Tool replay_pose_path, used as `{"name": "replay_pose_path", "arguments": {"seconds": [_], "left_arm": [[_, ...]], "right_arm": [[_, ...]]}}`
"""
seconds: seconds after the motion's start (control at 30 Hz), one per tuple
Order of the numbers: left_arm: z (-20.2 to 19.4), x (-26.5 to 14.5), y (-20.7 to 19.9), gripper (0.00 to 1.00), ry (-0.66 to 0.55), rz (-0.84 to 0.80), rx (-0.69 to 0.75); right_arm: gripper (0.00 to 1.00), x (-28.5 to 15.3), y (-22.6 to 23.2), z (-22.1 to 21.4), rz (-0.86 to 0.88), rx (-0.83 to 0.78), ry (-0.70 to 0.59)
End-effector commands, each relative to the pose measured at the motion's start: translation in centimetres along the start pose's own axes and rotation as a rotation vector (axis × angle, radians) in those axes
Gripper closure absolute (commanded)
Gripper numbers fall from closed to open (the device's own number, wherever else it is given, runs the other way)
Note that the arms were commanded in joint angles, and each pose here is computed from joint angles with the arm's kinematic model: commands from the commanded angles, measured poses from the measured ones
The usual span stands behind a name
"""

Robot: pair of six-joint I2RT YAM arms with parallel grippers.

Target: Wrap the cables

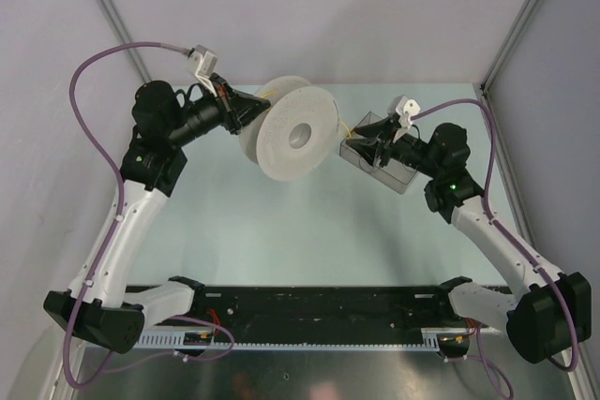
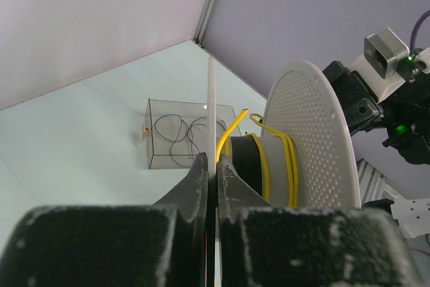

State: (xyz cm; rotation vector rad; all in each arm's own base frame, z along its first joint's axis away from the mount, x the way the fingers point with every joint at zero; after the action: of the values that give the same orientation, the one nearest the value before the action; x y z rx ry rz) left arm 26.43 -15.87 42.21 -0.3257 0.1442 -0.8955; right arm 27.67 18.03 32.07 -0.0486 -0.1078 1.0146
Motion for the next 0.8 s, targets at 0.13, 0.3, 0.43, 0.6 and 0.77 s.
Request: {"name": "replay_pose_path", "arguments": {"seconds": [0.13, 0.3, 0.43, 0.6, 0.77], "left_arm": [[4.3, -0.7, -2.4, 1.00, -0.138, -0.086, 0.024], [4.2, -0.6, -2.3, 1.00, -0.140, -0.092, -0.017], [4.1, -0.7, -2.2, 1.00, -0.145, -0.091, -0.051], [4.6, -0.8, -1.8, 1.00, -0.182, -0.100, -0.092], [5.2, -1.1, -0.6, 1.00, -0.218, -0.111, -0.237]], "right_arm": [[0.62, 0.9, -0.8, 2.5, 0.009, -0.054, -0.081], [0.83, 1.3, -1.0, 2.8, 0.014, -0.047, -0.095], [0.99, 1.4, -1.1, 3.1, 0.012, -0.043, -0.104], [0.88, 1.2, -1.0, 2.8, 0.012, -0.045, -0.080], [0.66, 1.0, -1.2, 2.0, -0.005, -0.061, -0.043]]}}
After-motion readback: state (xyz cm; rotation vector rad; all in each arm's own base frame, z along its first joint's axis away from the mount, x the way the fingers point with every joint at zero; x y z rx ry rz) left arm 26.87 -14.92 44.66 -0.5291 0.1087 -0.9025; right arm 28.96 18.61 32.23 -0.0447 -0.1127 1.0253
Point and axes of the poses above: each gripper's point midway between its finger pads, its own x axis out along the fingers, its own y axis along the line the jaws close on, z = x × y, the point moved 6 cm from there along -x, back along the fingers, and after that the axes turned 1 degree about -x, right-handed, at the moved point
